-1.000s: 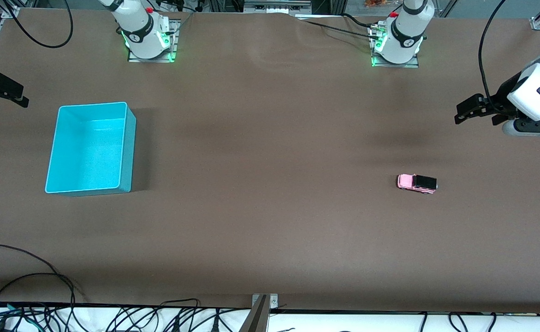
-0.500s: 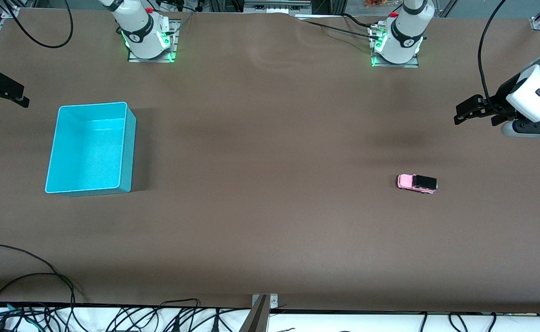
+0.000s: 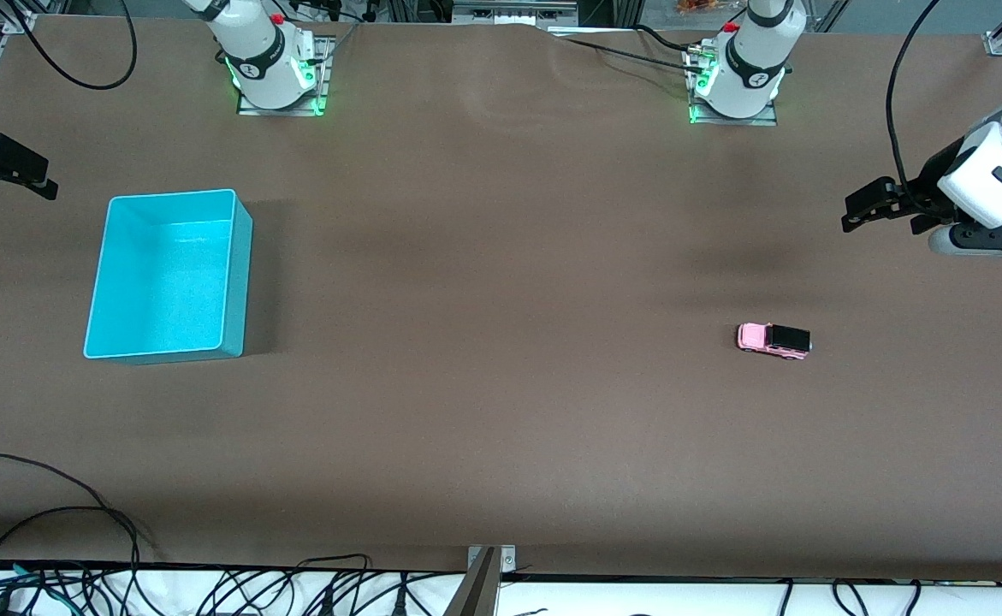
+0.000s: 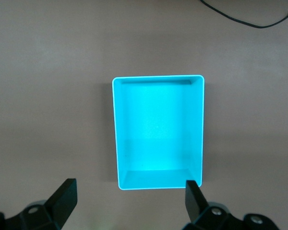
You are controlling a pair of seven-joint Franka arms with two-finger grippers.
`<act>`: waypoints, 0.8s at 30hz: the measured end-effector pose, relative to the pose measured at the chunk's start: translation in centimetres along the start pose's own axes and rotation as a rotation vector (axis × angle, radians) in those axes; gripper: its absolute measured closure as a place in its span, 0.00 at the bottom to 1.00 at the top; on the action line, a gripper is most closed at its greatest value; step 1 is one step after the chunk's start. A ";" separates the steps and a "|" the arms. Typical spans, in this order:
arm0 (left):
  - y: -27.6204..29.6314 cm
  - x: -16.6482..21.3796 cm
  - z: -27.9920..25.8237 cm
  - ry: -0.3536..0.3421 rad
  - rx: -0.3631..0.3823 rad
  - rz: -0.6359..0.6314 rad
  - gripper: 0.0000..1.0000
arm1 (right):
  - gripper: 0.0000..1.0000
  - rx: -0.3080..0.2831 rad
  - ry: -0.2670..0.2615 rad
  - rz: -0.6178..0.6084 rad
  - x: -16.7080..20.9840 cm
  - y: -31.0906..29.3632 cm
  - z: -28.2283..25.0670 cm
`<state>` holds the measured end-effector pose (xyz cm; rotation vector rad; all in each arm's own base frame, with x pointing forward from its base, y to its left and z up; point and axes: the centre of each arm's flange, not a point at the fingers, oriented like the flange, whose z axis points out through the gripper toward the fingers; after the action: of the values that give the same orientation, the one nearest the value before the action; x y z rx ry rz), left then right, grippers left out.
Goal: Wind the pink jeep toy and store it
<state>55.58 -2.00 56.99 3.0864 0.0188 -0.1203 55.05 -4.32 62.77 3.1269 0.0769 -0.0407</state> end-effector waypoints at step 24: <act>0.0 0.1 0.3 -0.005 0.001 0.000 0.00 | 0.00 0.000 -0.003 -0.001 0.1 0.0 0.1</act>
<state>55.69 -2.02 56.73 3.0870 0.0190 -0.1275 55.13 -4.28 62.62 3.1269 0.0780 -0.0447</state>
